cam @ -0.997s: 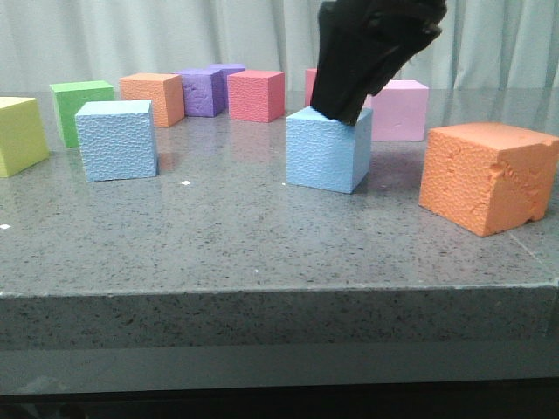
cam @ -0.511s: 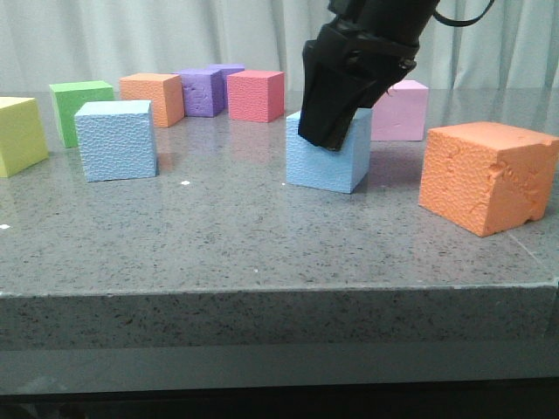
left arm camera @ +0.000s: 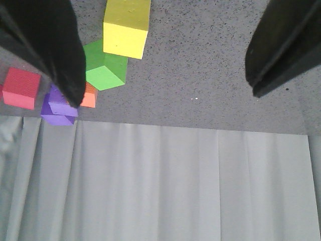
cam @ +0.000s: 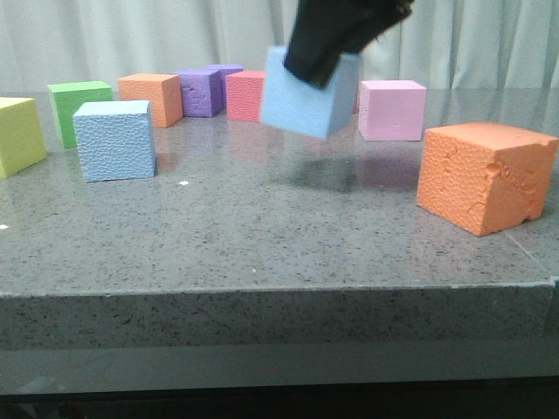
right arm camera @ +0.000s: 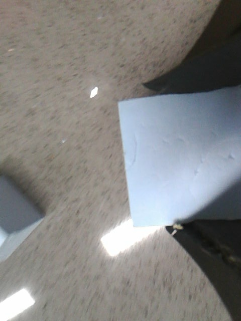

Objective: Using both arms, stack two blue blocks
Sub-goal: 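Lift the light-blue cube with the right gripper, set it down nearer the other blue cube, then open the right gripper and raise it away from the cube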

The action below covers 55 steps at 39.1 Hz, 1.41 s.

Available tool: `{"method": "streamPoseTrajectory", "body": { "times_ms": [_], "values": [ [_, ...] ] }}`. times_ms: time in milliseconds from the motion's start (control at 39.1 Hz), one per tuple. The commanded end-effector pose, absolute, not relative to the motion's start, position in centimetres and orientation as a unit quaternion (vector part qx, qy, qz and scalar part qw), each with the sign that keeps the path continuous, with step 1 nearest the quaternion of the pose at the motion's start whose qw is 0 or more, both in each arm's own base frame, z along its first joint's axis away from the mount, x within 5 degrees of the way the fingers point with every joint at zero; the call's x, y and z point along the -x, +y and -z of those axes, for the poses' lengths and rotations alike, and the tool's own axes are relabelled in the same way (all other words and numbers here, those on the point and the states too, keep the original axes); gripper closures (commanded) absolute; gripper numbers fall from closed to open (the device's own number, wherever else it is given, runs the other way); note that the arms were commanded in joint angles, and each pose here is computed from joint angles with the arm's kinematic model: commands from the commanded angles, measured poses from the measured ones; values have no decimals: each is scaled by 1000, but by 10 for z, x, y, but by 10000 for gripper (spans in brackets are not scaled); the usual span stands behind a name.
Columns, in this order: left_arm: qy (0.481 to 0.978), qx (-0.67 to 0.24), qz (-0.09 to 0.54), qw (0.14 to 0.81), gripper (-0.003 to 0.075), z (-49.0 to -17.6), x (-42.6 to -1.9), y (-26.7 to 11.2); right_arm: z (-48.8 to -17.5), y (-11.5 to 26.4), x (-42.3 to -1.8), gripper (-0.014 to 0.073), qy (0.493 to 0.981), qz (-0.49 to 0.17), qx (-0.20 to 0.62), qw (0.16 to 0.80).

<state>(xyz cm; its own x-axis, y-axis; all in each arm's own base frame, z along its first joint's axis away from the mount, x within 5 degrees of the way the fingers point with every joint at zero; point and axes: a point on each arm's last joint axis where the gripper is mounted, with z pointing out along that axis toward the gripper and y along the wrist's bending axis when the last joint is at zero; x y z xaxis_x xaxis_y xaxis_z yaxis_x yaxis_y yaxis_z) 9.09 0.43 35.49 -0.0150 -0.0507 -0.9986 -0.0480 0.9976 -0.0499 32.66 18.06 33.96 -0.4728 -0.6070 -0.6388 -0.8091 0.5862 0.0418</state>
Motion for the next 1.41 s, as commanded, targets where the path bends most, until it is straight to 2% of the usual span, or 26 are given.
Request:
{"method": "streamPoseTrajectory", "body": {
  "times_ms": [0, 153, 281, 588, 690, 997, 1124, 1226, 1380],
  "values": [
    [674, 34, -1, 738, 103, -373, -91, 5, -376, 193, -304, 301, 810, -203, 432, 341],
    [674, 34, -1, 738, 103, -373, -91, 5, -366, 224, -288, 301, 790, -201, 486, 316],
    [674, 34, -1, 738, 103, -373, -91, 5, -354, 241, -282, 301, 775, -162, 531, 303],
    [674, 34, -1, 738, 103, -373, -91, 5, -321, 253, -292, 282, 784, -155, 546, 250],
    [674, 34, -1, 738, 103, -373, -91, 5, -320, 254, -293, 216, 784, -154, 545, 253],
    [674, 34, -1, 738, 103, -373, -91, 5, -320, 254, -292, -57, 784, -156, 545, 251],
    [674, 34, -1, 738, 103, -373, -91, 5, -332, 251, -289, -59, 780, -157, 545, 266],
    [674, 34, -1, 738, 103, -373, -91, 5, -355, 245, -283, -59, 770, -153, 544, 297],
    [674, 34, -1, 738, 103, -373, -91, 5, -384, 237, -277, -52, 781, -169, 496, 341]
  ]
}}
